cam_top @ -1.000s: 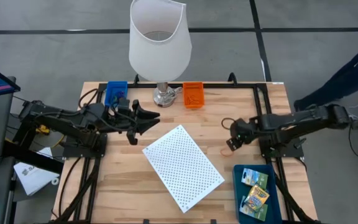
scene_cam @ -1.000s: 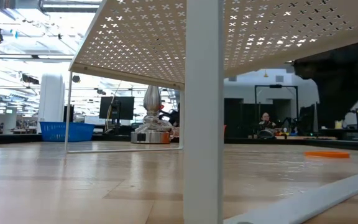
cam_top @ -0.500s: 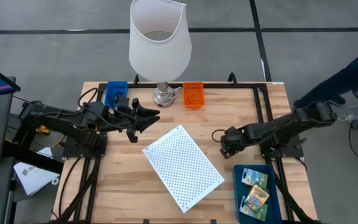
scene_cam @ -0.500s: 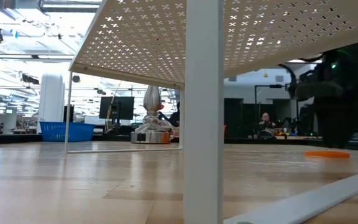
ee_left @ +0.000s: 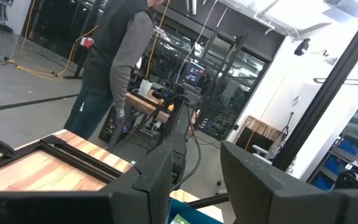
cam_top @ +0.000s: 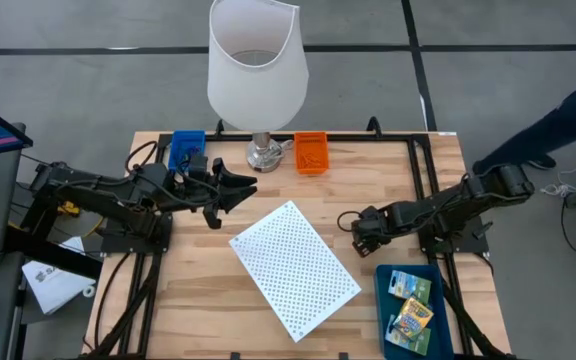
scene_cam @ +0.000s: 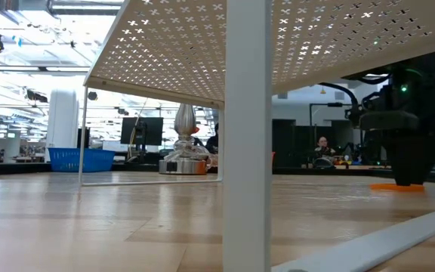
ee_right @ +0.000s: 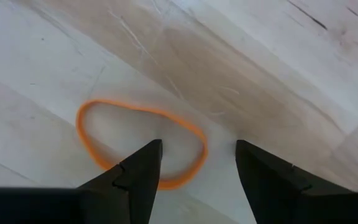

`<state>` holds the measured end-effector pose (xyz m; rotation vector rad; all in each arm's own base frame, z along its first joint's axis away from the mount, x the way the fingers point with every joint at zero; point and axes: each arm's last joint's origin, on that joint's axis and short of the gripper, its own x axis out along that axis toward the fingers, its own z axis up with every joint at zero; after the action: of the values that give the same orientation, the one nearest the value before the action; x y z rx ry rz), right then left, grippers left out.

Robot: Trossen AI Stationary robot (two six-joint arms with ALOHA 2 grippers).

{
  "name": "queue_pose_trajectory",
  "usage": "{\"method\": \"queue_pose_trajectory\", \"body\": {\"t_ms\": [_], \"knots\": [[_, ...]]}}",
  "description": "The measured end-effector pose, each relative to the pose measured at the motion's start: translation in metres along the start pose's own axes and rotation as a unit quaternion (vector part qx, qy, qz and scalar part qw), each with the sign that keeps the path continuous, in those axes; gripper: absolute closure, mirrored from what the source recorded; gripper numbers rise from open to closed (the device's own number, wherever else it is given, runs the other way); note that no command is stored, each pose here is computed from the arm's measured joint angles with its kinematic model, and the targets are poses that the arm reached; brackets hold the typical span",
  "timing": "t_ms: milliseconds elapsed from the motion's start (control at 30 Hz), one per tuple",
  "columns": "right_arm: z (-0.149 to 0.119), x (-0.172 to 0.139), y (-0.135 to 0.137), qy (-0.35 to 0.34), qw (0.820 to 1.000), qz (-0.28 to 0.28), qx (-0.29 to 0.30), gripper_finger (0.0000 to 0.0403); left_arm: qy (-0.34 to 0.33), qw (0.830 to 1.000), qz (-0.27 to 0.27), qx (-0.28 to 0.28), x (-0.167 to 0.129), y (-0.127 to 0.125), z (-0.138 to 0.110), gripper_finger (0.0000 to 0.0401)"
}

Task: Pick & Place Office Desk Supplies
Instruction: Put the orange rubber band into the blue bin

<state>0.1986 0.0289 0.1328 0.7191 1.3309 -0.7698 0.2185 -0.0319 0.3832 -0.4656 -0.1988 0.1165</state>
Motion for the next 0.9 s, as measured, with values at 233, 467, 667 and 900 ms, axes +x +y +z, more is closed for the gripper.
{"method": "queue_pose_trajectory", "body": {"t_ms": [233, 467, 667, 900], "knots": [[0.0, 0.0, 0.001, 0.007, 1.0, 0.012, -0.011, 0.0264, 0.001, 1.0, 0.0, 0.003, 0.0, 0.0, 0.0, 0.027], [0.001, 0.0, 0.003, 0.006, 1.0, 0.021, -0.014, 0.039, 0.001, 1.0, 0.0, 0.011, 0.0, 0.0, 0.0, 0.027], [0.001, -0.003, 0.006, 0.0, 0.999, 0.041, -0.017, 0.04, 0.001, 1.0, 0.0, 0.011, 0.0, 0.0, 0.0, 0.027], [0.016, -0.069, 0.016, -0.112, 0.98, 0.157, 0.041, 0.0402, 0.001, 1.0, -0.001, 0.011, 0.0, 0.0, 0.0, 0.027]]}}
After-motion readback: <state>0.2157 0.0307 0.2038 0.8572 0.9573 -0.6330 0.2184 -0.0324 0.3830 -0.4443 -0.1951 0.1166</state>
